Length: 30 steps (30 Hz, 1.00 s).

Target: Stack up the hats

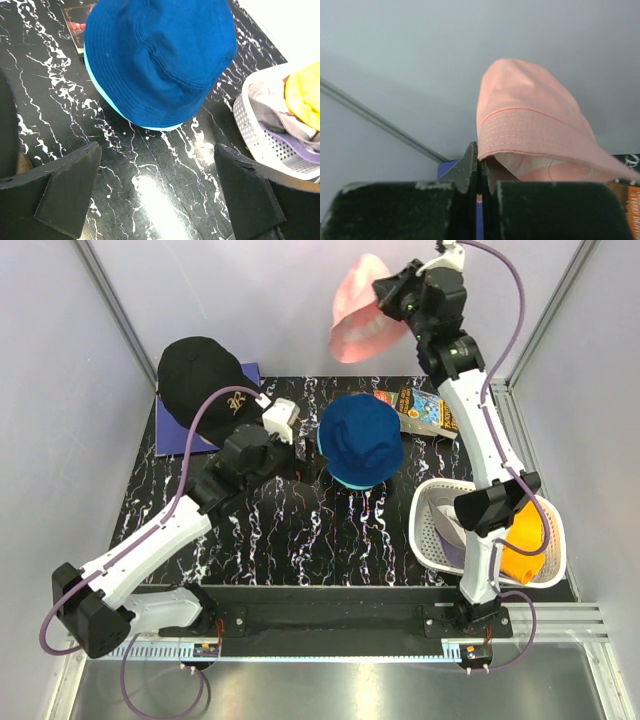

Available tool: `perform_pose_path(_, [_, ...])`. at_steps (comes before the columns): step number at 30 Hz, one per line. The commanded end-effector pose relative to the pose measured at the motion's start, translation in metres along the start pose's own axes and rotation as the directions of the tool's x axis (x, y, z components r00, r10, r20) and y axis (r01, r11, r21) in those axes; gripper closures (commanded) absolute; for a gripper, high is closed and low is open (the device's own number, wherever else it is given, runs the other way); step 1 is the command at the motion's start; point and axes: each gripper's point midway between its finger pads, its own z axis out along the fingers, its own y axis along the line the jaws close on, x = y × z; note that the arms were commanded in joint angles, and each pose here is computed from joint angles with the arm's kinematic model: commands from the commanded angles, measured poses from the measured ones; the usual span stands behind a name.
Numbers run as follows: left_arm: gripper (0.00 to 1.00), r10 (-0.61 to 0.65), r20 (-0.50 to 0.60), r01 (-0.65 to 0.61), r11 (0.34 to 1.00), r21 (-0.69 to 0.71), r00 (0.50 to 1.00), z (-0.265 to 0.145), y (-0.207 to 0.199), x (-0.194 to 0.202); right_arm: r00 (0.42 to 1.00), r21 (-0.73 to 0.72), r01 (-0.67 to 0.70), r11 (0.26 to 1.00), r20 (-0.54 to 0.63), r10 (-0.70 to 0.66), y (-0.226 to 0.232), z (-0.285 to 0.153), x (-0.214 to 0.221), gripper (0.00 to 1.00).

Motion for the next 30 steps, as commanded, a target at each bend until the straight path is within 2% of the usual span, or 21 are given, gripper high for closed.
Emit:
perform_pose_path(1, [0.01, -0.035, 0.072, 0.036, 0.999, -0.019, 0.997, -0.006, 0.004, -0.019, 0.999, -0.172, -0.023, 0.985, 0.042, 0.031, 0.069, -0.029, -0.017, 1.00])
perform_pose_path(5, [0.01, -0.047, 0.071, 0.049, 0.999, -0.024, 0.996, -0.001, 0.005, -0.022, 0.993, -0.151, -0.030, 0.988, -0.118, 0.012, 0.043, -0.056, 0.042, 1.00])
perform_pose_path(8, [0.01, -0.045, 0.061, 0.046, 0.999, -0.013, 0.997, 0.004, 0.004, -0.021, 0.966, -0.088, -0.021, 0.996, -0.258, -0.002, -0.001, -0.106, 0.102, 1.00])
perform_pose_path(11, [0.01, -0.047, 0.053, 0.046, 0.999, 0.010, 0.998, 0.010, 0.000, -0.024, 0.954, -0.081, -0.011, 0.997, -0.298, -0.013, -0.013, -0.136, 0.117, 1.00])
perform_pose_path(15, [0.01, -0.068, 0.032, 0.067, 0.996, 0.053, 0.997, 0.022, -0.010, -0.028, 0.960, -0.035, 0.027, 0.999, -0.279, -0.036, -0.030, -0.163, 0.115, 1.00])
perform_pose_path(21, [0.03, -0.131, -0.004, 0.131, 0.988, 0.079, 0.991, 0.041, -0.019, -0.033, 0.944, 0.041, 0.044, 0.998, -0.329, -0.028, -0.050, -0.168, 0.132, 1.00])
perform_pose_path(25, [0.03, -0.151, -0.007, 0.151, 0.984, 0.091, 0.989, 0.043, -0.022, -0.033, 0.939, 0.146, 0.033, 0.989, -0.343, 0.019, -0.086, -0.176, 0.145, 1.00])
perform_pose_path(30, [0.03, -0.181, 0.002, 0.181, 0.980, 0.083, 0.983, 0.042, -0.022, -0.036, 0.901, 0.205, 0.031, 0.978, -0.429, 0.061, -0.127, -0.194, 0.180, 1.00])
